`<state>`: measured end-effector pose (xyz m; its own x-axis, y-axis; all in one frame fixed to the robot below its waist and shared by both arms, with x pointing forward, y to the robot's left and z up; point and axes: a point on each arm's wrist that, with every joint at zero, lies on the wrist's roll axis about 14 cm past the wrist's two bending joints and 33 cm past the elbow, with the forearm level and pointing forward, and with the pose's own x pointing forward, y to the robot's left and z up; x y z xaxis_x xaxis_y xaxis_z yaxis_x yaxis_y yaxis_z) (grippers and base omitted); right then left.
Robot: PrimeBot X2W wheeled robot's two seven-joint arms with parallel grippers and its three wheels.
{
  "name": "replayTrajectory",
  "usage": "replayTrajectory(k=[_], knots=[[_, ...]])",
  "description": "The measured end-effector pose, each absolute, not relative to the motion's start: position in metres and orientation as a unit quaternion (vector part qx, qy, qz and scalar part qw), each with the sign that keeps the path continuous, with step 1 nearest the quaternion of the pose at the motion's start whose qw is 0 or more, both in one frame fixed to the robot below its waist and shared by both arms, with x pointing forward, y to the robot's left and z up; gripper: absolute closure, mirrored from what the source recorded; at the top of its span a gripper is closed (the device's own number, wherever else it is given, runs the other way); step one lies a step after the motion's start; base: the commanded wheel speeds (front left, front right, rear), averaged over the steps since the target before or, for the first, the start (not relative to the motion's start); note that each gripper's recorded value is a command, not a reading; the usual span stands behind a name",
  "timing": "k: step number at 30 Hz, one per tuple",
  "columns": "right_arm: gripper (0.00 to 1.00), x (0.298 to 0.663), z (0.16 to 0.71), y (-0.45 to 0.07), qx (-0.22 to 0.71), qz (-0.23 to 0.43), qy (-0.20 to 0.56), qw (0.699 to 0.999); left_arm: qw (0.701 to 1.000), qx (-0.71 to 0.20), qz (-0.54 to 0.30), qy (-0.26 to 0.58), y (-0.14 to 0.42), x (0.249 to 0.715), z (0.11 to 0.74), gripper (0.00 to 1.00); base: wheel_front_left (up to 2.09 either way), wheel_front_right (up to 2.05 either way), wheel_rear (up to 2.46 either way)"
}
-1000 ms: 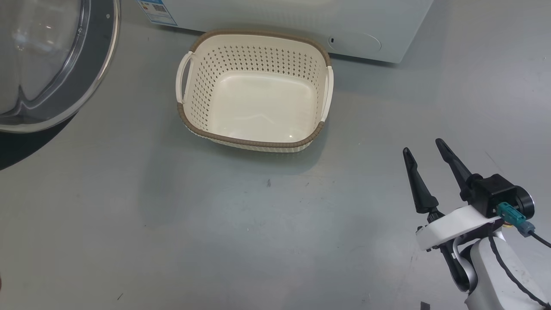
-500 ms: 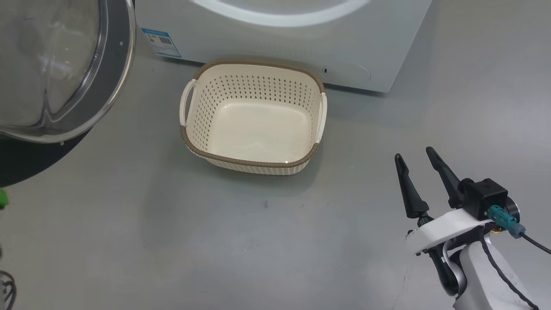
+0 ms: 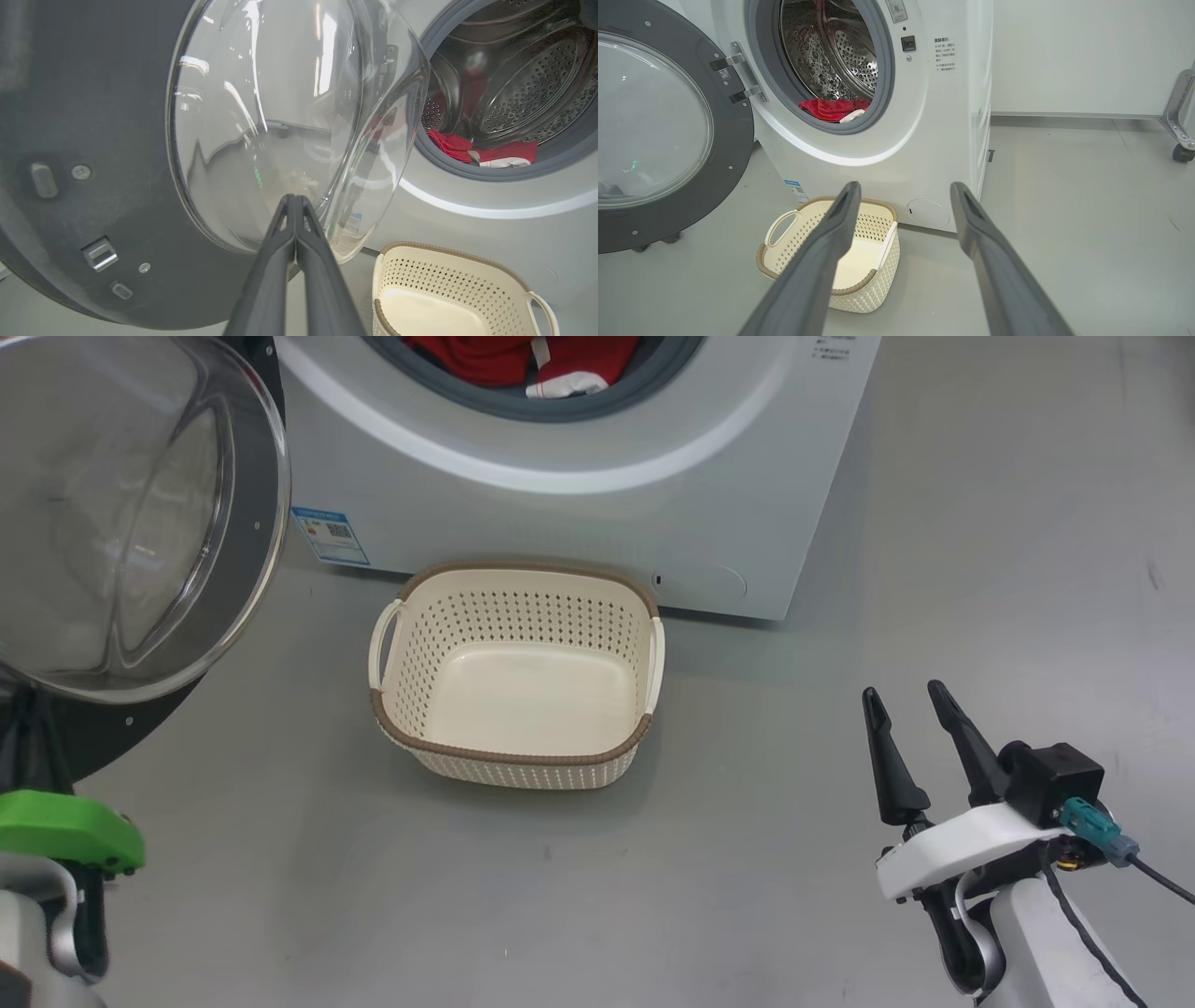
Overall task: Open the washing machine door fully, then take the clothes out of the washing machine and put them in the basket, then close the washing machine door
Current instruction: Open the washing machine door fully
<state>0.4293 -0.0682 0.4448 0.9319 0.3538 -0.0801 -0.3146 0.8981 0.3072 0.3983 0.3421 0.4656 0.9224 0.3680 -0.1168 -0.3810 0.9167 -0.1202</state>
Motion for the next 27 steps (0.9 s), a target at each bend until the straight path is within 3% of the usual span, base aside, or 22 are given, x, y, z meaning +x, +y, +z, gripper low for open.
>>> replayTrajectory(k=[27], knots=[[0.00,0.379,0.503,-0.144,0.156,0.071,-0.025,0.985,0.989,-0.144,-0.016,-0.008,0.175,0.411,0.495,1.00,0.00,0.00,0.00]])
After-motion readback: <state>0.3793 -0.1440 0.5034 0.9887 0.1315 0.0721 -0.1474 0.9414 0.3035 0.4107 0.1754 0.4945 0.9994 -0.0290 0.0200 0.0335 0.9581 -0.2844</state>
